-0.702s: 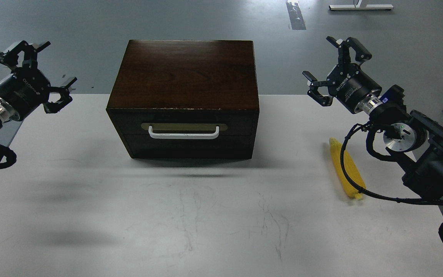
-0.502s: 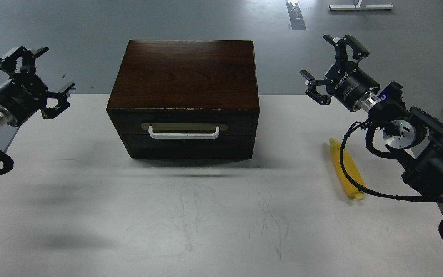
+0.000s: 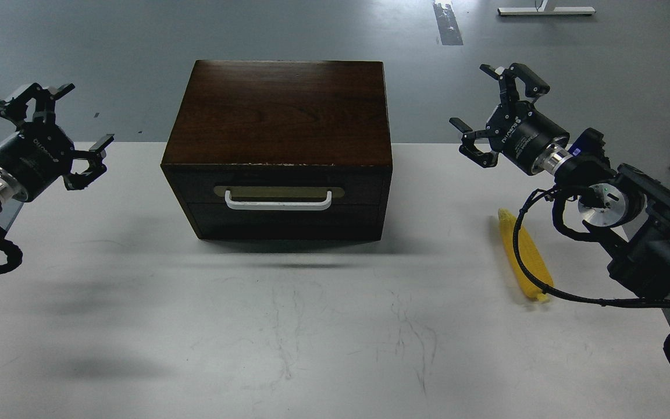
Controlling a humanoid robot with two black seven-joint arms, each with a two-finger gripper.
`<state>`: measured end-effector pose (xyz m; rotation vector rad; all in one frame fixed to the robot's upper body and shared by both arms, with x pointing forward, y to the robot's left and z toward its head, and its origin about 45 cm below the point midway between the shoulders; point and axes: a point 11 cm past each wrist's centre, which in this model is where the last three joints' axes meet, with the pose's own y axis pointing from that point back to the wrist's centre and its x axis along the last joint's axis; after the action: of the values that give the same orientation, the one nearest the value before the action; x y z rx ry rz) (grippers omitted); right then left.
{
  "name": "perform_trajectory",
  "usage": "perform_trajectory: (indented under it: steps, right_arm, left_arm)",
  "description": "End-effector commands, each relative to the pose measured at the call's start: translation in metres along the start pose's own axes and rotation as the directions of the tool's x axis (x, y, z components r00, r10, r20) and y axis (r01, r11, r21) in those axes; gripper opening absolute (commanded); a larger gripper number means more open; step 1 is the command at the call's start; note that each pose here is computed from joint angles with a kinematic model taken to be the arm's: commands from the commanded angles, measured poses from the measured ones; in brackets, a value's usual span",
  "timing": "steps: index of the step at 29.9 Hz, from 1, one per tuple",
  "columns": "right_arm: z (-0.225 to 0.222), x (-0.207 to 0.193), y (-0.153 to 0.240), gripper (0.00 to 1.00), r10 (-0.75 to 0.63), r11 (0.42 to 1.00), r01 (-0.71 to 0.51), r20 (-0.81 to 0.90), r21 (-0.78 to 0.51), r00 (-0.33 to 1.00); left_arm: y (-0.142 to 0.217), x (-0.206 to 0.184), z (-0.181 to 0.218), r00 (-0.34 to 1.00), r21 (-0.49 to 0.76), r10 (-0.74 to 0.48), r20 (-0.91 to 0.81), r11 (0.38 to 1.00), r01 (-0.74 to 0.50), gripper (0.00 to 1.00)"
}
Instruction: Put corn in drawer with both arms
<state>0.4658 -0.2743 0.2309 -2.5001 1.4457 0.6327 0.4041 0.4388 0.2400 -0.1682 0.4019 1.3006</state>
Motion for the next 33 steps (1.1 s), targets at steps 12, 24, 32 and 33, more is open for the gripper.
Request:
perform_trajectory:
  steps: [12,24,32,33]
  right_arm:
    - [-0.012,0.014,0.012,1.0,0.03,0.999,-0.03,-0.013,0.021,0.999]
    - [-0.009,0.015,0.014,1.0,0.035,0.999,-0.034,-0.009,0.018,0.999]
    - [-0.007,0.015,0.015,1.0,0.034,0.999,-0.034,-0.008,0.014,0.999]
    - [-0.006,0.015,0.015,1.0,0.034,0.999,-0.034,-0.007,0.013,0.999]
  left_arm:
    - [-0.01,-0.01,-0.011,1.0,0.005,-0.019,-0.016,1.0,0.019,0.99]
    - [-0.007,-0.001,-0.005,0.999,-0.001,0.035,0.006,0.999,-0.035,0.98]
    - [-0.001,0.007,0.009,0.996,0.003,0.047,0.081,0.999,-0.048,0.99]
    - [-0.001,0.008,0.01,0.992,0.015,0.051,0.118,0.998,-0.053,0.98]
